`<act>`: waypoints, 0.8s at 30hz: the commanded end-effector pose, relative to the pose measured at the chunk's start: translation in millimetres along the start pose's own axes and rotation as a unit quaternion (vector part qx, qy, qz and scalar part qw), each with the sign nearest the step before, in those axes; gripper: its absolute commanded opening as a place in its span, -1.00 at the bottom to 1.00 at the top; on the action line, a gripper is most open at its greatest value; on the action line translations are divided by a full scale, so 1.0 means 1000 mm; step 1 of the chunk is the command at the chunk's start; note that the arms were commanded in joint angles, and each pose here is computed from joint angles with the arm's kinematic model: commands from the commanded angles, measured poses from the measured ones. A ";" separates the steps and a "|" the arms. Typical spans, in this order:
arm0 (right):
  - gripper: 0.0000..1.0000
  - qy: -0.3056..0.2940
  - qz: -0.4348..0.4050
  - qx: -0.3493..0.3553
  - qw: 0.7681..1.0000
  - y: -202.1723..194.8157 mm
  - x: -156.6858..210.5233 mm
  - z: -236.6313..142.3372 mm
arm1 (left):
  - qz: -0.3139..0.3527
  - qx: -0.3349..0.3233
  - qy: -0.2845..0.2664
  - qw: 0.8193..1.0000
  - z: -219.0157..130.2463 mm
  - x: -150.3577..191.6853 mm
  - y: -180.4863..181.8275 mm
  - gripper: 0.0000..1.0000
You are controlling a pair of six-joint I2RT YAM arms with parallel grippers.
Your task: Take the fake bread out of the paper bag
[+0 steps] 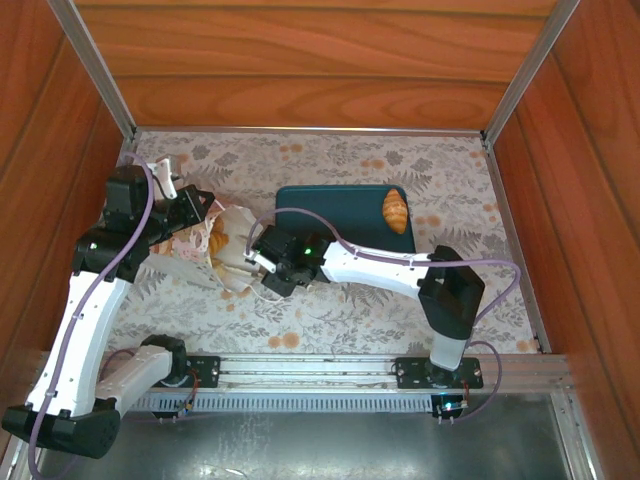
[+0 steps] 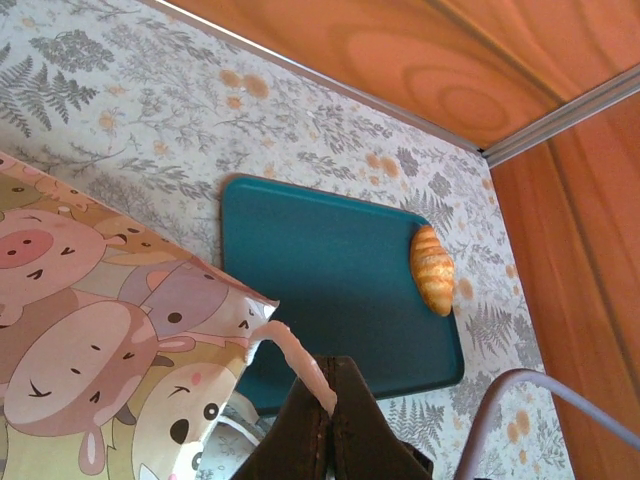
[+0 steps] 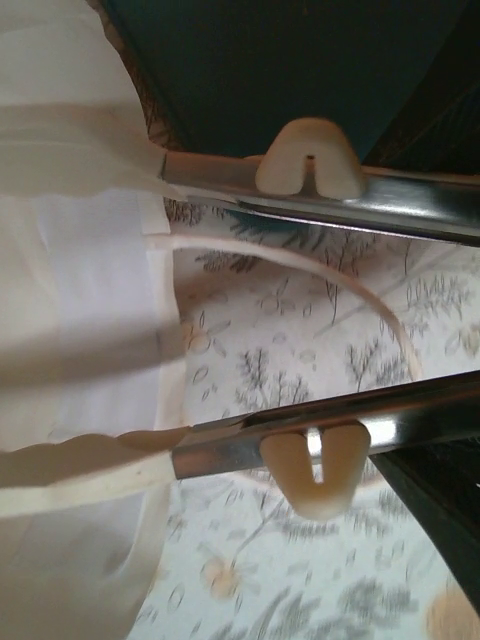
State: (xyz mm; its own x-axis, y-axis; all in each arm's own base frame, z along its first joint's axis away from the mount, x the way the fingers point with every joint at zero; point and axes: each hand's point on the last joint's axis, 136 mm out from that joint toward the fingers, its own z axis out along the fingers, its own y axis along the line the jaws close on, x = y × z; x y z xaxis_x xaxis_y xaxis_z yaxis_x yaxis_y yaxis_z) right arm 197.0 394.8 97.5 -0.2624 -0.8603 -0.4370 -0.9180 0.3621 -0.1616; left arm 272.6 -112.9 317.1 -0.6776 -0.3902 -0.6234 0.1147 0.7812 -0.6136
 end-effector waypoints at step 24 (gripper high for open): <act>0.07 -0.038 -0.048 0.016 0.998 -0.020 -0.049 -0.006 | -0.003 0.010 -0.006 1.000 -0.004 -0.008 -0.008 -1.00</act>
State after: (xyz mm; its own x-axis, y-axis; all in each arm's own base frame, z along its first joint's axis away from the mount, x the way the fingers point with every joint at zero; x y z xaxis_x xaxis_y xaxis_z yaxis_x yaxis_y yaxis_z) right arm 225.9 426.1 110.3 -0.1198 -0.8882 -0.4435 -0.9316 0.2549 -0.2590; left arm 274.9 -113.4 310.4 -0.6949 -0.3882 -0.6053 0.0967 0.7836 -0.6137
